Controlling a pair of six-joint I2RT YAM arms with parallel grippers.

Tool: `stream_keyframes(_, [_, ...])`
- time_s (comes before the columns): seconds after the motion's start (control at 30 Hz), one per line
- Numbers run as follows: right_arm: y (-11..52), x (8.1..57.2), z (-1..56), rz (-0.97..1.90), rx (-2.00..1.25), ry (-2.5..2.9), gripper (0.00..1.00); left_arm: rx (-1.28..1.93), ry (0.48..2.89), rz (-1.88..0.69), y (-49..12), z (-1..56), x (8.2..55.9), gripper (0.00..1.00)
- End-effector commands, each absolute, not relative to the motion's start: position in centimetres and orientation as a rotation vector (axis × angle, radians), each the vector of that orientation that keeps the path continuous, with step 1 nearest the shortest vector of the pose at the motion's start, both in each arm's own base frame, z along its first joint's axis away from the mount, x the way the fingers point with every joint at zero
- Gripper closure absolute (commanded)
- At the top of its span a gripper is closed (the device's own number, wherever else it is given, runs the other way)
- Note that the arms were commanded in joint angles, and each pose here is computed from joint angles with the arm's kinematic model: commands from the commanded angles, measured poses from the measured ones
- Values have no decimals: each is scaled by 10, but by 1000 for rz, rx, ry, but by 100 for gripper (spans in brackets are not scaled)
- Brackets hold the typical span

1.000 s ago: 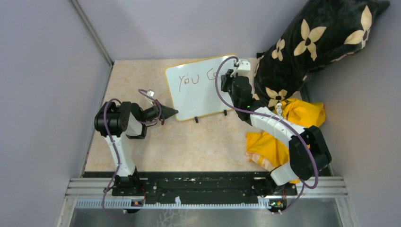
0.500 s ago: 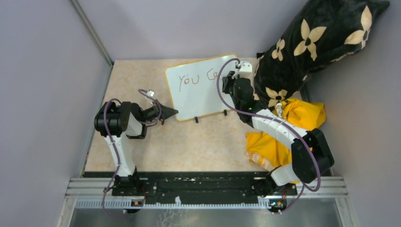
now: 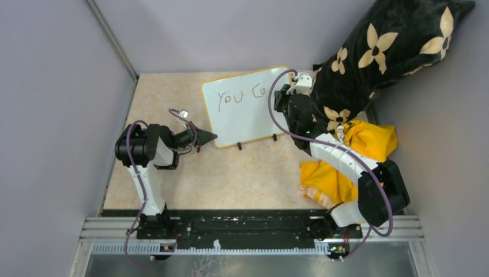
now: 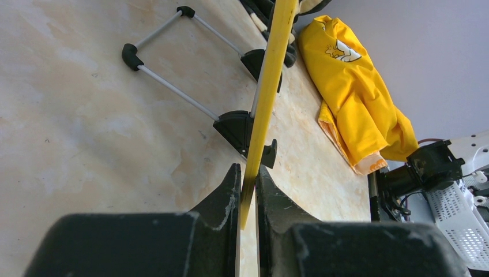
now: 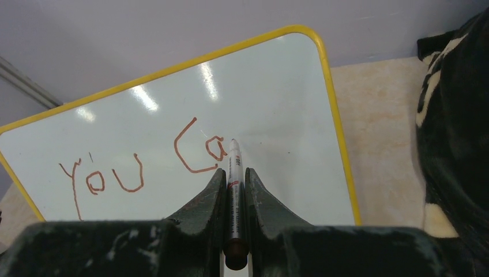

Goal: Write a sentence on the whiteboard

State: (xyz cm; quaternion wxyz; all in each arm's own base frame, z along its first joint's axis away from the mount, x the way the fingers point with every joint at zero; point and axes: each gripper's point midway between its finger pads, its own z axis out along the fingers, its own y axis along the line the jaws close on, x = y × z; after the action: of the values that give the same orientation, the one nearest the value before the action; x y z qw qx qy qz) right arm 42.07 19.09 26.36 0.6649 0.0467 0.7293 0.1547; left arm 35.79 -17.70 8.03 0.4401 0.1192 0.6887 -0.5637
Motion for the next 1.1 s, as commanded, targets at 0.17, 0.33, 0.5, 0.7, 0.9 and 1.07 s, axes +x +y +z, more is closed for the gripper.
stream_keyframes(0.17, [196, 432, 309, 422, 139, 1527, 100, 320, 1679, -1395, -179, 83, 357, 100])
stream_keyframes(0.33, [199, 434, 311, 427, 136, 1523, 100, 319, 1679, -1395, -179, 83, 357, 100])
stream_keyframes(0.5, [200, 437, 307, 420, 134, 1535, 100, 320, 1679, -1395, -179, 83, 357, 100])
stream_keyframes(0.7, [198, 440, 294, 396, 138, 1565, 100, 320, 1681, -1397, -179, 82, 357, 100])
stream_keyframes(0.9, [196, 441, 281, 377, 140, 1596, 100, 317, 1680, -1394, -178, 83, 358, 100])
stream_keyframes(1.07, [194, 439, 273, 364, 140, 1619, 100, 318, 1680, -1395, -179, 83, 357, 100])
